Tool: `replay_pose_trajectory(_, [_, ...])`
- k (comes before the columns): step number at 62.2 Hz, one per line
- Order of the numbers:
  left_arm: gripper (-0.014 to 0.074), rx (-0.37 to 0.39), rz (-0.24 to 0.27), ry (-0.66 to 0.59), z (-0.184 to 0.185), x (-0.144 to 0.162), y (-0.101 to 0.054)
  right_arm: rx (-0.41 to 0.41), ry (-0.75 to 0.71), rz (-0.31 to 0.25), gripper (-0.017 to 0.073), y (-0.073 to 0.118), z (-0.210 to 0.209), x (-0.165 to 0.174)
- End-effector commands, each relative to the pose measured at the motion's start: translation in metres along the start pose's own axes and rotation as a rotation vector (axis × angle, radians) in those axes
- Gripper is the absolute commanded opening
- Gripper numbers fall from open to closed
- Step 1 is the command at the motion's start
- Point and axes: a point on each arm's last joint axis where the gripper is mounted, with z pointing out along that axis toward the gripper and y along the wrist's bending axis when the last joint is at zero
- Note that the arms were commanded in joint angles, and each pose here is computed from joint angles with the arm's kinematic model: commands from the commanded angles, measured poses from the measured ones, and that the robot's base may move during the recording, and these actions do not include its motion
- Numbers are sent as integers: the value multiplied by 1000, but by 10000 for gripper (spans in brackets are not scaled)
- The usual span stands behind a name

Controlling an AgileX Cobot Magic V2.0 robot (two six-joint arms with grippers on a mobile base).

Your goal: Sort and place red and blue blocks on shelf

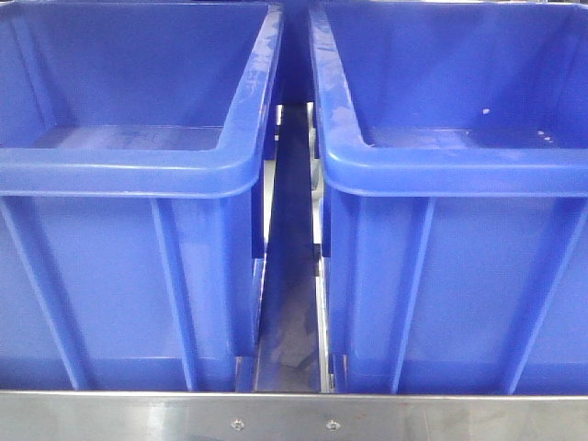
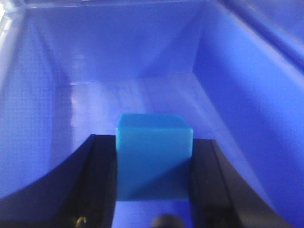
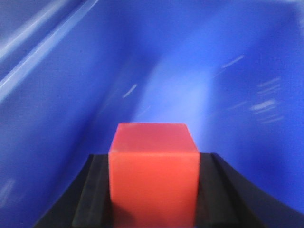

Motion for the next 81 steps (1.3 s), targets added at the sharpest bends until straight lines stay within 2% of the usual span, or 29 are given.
replay_pose_trajectory(1, [125,-23,-9,-100,9,-23,2,-18,-109,-17,65,4,8,-23])
replay_pose_trajectory(9, [146,-21,-11,-75,19,-25,2,-19,-112,-17,78,4,18,-26])
replay_pose_trajectory(14, [227,-14,-11,-58,22,-26,1,-22,-149,-17,146,4,19,-29])
replay_pose_trajectory(19, [407,-9,-11,-45,22,-26,0,-24,-179,-17,266,4,18,-32])
replay_pose_trajectory(24, [625,-4,-11,-31,22,-24,0,-25,-194,-16,397,4,18,-33])
replay_pose_trajectory(28, [721,-3,-11,-28,22,-24,0,-21,-195,-16,452,4,18,-34])
replay_pose_trajectory(51, [590,-2,-11,-27,22,-24,0,15,-200,-8,437,-3,18,-34])
replay_pose_trajectory(57, [506,-4,-11,-41,20,-26,0,24,-226,-6,350,-5,12,-37])
replay_pose_trajectory(70, [176,-6,-8,-96,6,-33,0,74,-318,-3,30,-13,-10,-46])
replay_pose_trajectory(72, [118,-8,-8,-110,3,-35,0,86,-330,-2,50,-14,-13,-47])
replay_pose_trajectory(81, [127,-17,-3,-173,-7,-42,1,144,-365,4,50,-22,-28,-50])
